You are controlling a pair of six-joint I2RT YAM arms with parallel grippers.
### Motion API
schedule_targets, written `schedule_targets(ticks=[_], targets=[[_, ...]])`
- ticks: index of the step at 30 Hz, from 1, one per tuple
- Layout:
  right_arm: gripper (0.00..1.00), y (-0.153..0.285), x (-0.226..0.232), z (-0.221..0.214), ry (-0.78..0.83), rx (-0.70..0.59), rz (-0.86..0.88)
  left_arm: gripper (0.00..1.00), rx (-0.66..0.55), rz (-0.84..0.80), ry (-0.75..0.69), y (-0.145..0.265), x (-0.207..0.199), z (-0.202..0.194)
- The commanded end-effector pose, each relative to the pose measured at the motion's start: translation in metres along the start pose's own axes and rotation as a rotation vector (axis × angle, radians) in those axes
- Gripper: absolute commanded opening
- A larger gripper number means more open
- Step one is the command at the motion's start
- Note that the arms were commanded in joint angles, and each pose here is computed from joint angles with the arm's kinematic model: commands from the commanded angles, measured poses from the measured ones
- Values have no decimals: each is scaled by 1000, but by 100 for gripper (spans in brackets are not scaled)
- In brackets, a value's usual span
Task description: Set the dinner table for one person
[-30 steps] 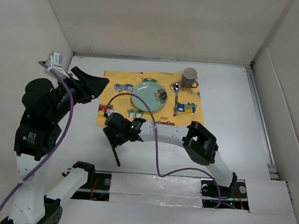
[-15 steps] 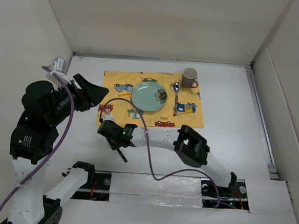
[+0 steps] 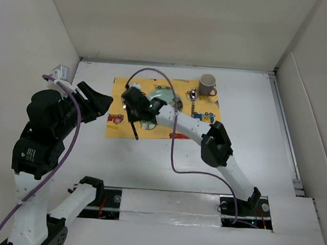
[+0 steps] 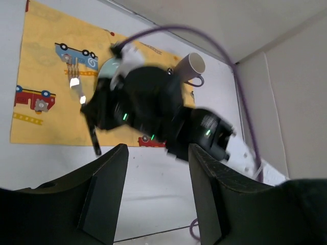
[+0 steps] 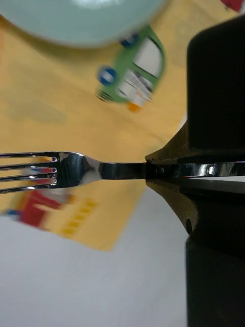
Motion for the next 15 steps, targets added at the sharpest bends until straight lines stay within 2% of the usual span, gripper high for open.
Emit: schedule_targets(ticks=[1,3,4,8,15], targets=[[0,6,-33,85,-145,-233,30,48,-46,-4,10,4,-7,8],[0,-7,-43,96,-189,-247,58,48,-41,7,23,2,-4,6],[0,-31,-56,93,-216,-235,50,48,-46,6,28,4,-4,5],[0,-52,-70,110,-318,-321,115,48,-48,42,56,4,6,-2],[0,-75,-64,108,-378,-348,169,48,-58,96,66,1,18,-10]])
Point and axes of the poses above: each gripper's point midway between its finger pads, its own y axis back along the fingers, its own x axis along the line the jaws close on, z = x × y, the point moved 10 cm from there along y, back along the fingers, and after that the axes turned 9 degrees about y, right-handed, at the moved point
